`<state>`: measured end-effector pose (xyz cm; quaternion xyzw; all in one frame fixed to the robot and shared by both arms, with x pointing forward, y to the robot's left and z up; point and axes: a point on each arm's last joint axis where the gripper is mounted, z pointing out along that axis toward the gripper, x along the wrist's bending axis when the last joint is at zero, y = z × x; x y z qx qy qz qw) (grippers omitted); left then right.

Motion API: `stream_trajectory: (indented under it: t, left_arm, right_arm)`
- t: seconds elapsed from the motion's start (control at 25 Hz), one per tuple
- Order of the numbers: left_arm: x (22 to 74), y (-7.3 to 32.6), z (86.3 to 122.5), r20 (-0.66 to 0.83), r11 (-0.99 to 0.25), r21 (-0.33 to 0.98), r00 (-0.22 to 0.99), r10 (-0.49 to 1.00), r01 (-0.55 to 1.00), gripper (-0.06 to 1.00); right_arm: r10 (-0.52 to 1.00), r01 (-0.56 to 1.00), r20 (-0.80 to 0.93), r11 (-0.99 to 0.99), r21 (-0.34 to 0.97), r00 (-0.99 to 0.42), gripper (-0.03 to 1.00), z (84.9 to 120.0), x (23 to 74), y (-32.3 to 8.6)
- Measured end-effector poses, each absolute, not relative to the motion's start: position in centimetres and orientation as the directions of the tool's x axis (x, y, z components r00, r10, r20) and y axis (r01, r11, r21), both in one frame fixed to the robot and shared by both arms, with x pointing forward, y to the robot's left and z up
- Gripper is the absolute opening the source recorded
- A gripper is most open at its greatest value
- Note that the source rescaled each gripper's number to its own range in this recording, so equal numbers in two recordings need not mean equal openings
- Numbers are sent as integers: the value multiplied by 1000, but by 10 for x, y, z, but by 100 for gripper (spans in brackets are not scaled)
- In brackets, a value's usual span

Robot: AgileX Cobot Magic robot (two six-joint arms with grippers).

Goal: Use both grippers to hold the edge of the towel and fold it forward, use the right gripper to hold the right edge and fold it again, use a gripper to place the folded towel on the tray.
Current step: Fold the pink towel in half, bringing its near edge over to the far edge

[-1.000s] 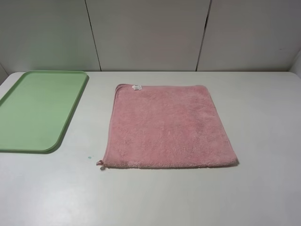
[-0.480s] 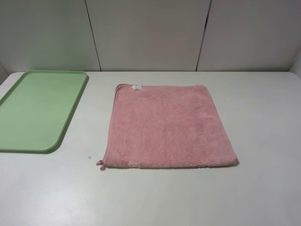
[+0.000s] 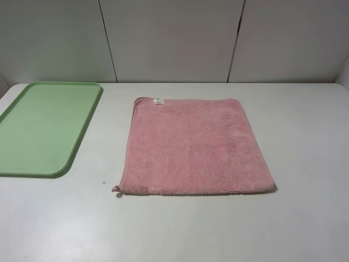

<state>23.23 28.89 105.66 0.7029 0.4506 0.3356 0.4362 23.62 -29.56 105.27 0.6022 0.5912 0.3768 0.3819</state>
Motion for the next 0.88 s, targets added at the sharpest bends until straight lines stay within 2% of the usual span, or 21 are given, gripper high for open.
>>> stream_trajectory:
  t: [0.88]
  left_arm:
    - [232,289,1057,61,-196,917,362,930,348,98]
  right_arm:
    - [1000,423,2,-9,906,17,100,1053,236,-296]
